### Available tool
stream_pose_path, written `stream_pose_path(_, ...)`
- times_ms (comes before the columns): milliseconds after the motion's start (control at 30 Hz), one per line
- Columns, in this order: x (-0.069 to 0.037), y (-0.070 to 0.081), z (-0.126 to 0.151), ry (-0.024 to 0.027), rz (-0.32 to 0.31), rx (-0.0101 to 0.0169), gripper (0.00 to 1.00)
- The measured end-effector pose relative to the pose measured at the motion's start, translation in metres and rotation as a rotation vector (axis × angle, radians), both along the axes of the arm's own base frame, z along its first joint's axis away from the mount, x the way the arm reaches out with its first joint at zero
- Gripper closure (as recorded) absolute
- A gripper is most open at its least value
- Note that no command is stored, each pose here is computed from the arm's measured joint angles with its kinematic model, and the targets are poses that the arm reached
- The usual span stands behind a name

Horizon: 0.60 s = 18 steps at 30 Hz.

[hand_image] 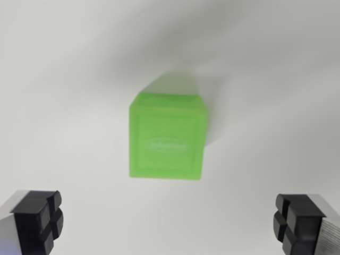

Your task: Stack cube

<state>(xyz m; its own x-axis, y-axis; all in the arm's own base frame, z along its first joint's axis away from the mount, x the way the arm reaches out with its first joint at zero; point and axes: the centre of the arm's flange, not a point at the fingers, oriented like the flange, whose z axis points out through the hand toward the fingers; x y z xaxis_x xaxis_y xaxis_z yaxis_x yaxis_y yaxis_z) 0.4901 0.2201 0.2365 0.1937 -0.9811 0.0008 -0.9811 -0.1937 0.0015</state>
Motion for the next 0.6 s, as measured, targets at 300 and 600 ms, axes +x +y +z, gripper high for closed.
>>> stream_pose_path(300, -0.004, 0.008, -0.033, 0.0044, -0.018, 0.0026, 0.00)
stream_pose_path(600, -0.004, 0.008, -0.069, 0.0049, -0.020, 0.0029, 0.00)
